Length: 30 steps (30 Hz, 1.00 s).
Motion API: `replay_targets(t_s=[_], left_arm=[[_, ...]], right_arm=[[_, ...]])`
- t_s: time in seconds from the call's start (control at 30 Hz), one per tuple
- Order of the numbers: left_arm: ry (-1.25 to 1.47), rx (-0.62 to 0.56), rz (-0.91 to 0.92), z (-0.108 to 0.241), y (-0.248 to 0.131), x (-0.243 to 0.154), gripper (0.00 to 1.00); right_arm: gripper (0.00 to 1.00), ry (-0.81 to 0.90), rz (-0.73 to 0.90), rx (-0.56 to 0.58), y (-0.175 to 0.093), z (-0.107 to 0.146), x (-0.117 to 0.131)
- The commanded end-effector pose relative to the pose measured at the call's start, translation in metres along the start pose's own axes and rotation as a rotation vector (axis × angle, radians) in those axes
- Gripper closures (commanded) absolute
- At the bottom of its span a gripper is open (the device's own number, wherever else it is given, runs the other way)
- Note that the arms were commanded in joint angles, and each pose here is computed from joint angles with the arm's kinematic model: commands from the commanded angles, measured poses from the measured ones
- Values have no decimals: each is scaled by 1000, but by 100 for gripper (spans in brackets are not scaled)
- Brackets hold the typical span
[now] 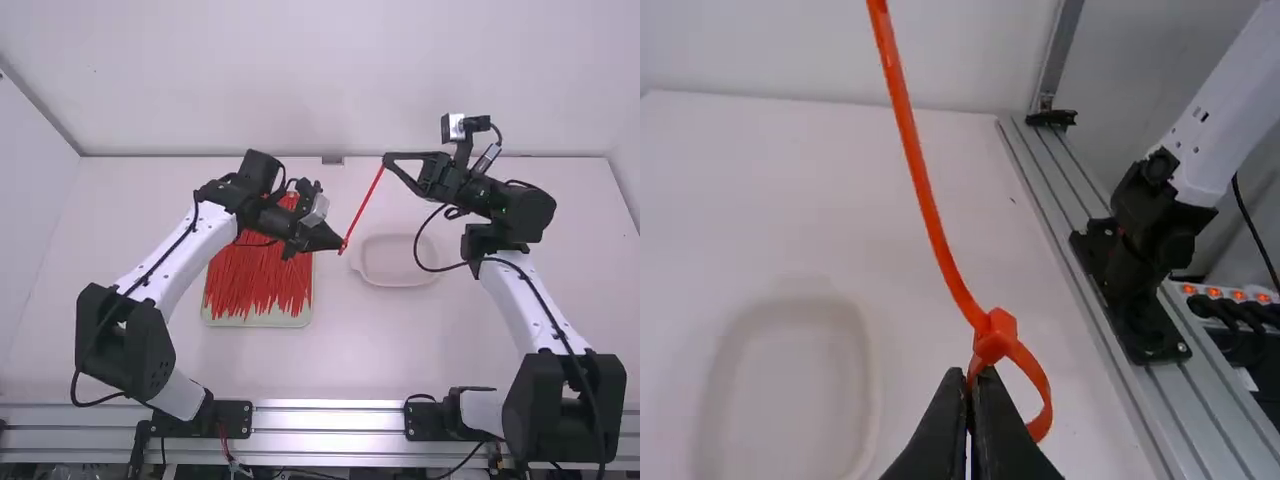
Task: Fasten the cable tie
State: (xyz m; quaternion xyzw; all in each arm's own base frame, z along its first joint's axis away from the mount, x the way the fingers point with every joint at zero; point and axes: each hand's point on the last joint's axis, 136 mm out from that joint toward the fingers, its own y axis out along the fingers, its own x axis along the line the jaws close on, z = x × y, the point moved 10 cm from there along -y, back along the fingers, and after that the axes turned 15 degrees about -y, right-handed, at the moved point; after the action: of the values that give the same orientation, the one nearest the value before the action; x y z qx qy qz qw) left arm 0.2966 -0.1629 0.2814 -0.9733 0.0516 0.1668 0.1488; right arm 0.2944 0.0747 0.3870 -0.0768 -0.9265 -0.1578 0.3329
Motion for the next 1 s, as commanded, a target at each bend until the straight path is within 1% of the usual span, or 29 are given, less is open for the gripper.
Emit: replay_targets(t_s=[0.0,0.17,0.27,0.33,0.5,0.63,0.7,0.8,0.83,0.9,0.97], left_arm=[[-27,23,-6,12,3,2,98],[-73,-11,-22,3,3,8,98],[-43,-51,-3,-6,2,9,98],[5,-81,21,-12,1,6,98],[71,-135,58,-27,-2,0,98],[126,-177,79,-45,-7,-5,98],[146,-197,70,-56,-11,-5,98],[157,-224,63,-70,-15,-5,98],[166,-235,64,-77,-16,-5,98],[192,-250,70,-86,-16,-8,99],[219,-263,69,-93,-18,-10,98]], right_arm=[[100,-61,-7,-114,-1,-15,17],[100,-67,7,-118,-6,-17,15],[100,-71,16,-120,-9,-18,15],[87,-73,27,-127,-13,-20,13],[86,-78,49,-144,-20,-24,12],[74,-83,67,-146,-27,-26,11],[66,-83,67,-127,-28,-25,11],[60,-81,63,-96,-27,-23,11],[56,-81,62,-80,-27,-22,11],[54,-79,56,-54,-26,-19,11],[53,-76,43,-34,-22,-17,12]])
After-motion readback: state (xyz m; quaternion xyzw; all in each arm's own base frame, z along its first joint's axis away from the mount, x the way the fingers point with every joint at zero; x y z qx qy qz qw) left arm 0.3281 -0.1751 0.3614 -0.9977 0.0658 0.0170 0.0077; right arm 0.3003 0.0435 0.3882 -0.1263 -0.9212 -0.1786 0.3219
